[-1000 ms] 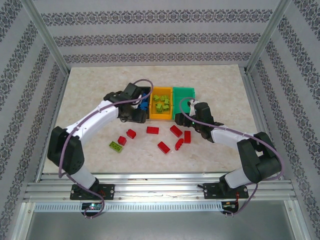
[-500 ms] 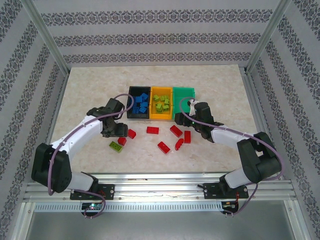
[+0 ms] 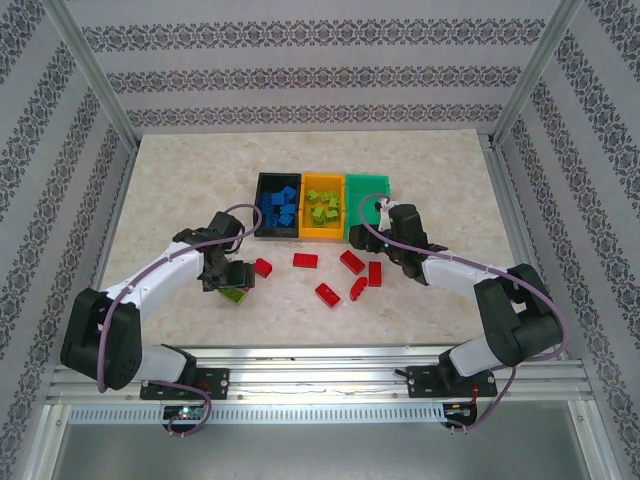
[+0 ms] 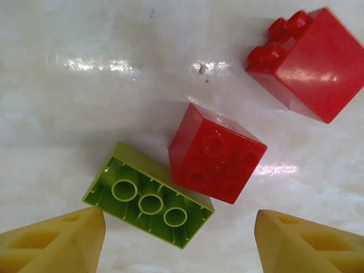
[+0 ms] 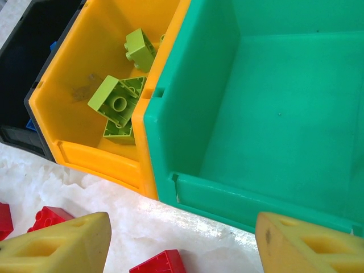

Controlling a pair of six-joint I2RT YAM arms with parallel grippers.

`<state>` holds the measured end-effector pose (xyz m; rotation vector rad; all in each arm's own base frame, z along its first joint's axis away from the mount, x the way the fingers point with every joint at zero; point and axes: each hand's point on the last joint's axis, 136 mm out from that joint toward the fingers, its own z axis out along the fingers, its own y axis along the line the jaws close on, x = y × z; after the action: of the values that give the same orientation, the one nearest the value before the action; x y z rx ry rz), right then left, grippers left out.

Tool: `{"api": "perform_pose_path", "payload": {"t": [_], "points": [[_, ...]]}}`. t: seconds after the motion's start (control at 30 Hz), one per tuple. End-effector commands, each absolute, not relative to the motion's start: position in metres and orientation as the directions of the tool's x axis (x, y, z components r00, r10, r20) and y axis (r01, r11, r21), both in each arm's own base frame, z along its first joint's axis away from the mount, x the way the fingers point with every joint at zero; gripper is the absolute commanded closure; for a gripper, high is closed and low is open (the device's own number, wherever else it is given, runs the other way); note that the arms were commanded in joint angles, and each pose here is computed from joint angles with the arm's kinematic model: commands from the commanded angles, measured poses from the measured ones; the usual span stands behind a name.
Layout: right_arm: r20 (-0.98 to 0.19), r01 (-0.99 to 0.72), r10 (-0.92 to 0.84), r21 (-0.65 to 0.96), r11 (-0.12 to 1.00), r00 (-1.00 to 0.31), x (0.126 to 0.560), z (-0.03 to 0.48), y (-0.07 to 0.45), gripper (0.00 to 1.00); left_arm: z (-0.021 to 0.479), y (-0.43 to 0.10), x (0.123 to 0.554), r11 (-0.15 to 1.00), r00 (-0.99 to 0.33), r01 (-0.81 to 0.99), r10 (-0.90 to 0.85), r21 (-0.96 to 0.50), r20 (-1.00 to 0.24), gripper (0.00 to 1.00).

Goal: Sort the legos into containers by color
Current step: Move the lego to the bottom-center of the table.

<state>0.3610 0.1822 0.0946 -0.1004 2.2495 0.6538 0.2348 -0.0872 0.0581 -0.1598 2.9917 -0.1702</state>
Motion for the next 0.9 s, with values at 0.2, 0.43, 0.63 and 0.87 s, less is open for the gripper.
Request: {"api": "perform_pose_path", "payload": {"t": [0.2, 0.43, 0.63, 0.87], "points": [[-0.706, -0.271, 0.152, 0.448, 0.852, -0.691, 0.364, 0.097, 0.183, 0.32, 0.049, -0.076, 0.23, 0.987, -0.98, -0.137, -0.148, -0.087, -0.136, 0.21], [-0.707, -0.273, 0.15, 0.447, 0.852, -0.691, 0.363, 0.098, 0.184, 0.32, 0.045, -0.073, 0.232, 0.993, -0.988, -0.11, -0.115, -0.046, -0.102, 0.17], [-0.708, -0.274, 0.15, 0.448, 0.851, -0.69, 0.363, 0.098, 0.184, 0.32, 0.035, -0.074, 0.233, 0.996, -0.994, -0.088, -0.09, -0.031, -0.063, 0.16], [-0.708, -0.273, 0.15, 0.446, 0.852, -0.69, 0.364, 0.098, 0.184, 0.32, 0.028, -0.073, 0.233, 0.997, -0.996, -0.079, -0.079, -0.014, -0.04, 0.16]]}}
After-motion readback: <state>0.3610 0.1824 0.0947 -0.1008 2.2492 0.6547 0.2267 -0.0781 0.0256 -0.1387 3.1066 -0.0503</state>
